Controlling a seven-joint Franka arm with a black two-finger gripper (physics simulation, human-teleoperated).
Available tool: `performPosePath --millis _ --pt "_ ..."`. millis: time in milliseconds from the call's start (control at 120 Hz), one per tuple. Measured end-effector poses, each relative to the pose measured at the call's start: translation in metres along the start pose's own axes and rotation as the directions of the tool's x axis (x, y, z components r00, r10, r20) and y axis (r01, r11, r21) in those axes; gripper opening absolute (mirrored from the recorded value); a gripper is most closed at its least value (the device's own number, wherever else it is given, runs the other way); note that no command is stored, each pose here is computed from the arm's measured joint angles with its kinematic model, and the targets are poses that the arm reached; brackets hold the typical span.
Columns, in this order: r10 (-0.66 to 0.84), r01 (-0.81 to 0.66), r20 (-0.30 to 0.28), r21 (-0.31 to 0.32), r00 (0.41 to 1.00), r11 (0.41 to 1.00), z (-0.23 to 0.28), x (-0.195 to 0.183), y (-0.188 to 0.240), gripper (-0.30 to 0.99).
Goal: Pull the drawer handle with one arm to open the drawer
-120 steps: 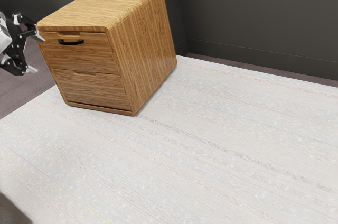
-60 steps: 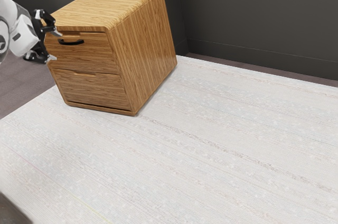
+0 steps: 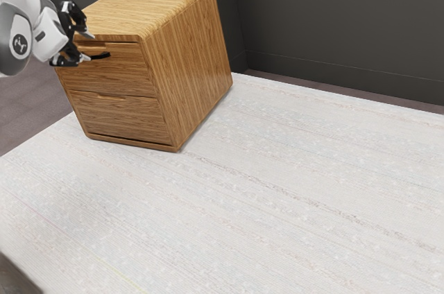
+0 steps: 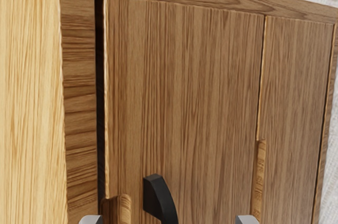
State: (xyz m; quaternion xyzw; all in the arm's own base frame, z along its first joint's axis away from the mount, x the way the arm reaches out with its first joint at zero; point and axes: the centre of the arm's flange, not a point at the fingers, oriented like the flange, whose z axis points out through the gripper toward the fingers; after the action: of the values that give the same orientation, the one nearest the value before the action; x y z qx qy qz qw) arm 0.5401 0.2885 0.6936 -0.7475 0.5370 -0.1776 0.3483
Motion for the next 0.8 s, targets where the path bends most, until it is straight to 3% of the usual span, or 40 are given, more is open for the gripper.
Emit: performPosePath --millis 383,633,800 --pt "-0.003 0.003 0.005 -0.019 1.0 1.0 0.013 0.0 0.004 0.36" --pt "-0.107 0.112 0.137 -0.027 0.985 0.993 0.018 -0.099 0.016 0.37" --pt "-0.083 0.086 0.104 -0.024 0.991 0.996 0.026 -0.073 0.007 0.37"
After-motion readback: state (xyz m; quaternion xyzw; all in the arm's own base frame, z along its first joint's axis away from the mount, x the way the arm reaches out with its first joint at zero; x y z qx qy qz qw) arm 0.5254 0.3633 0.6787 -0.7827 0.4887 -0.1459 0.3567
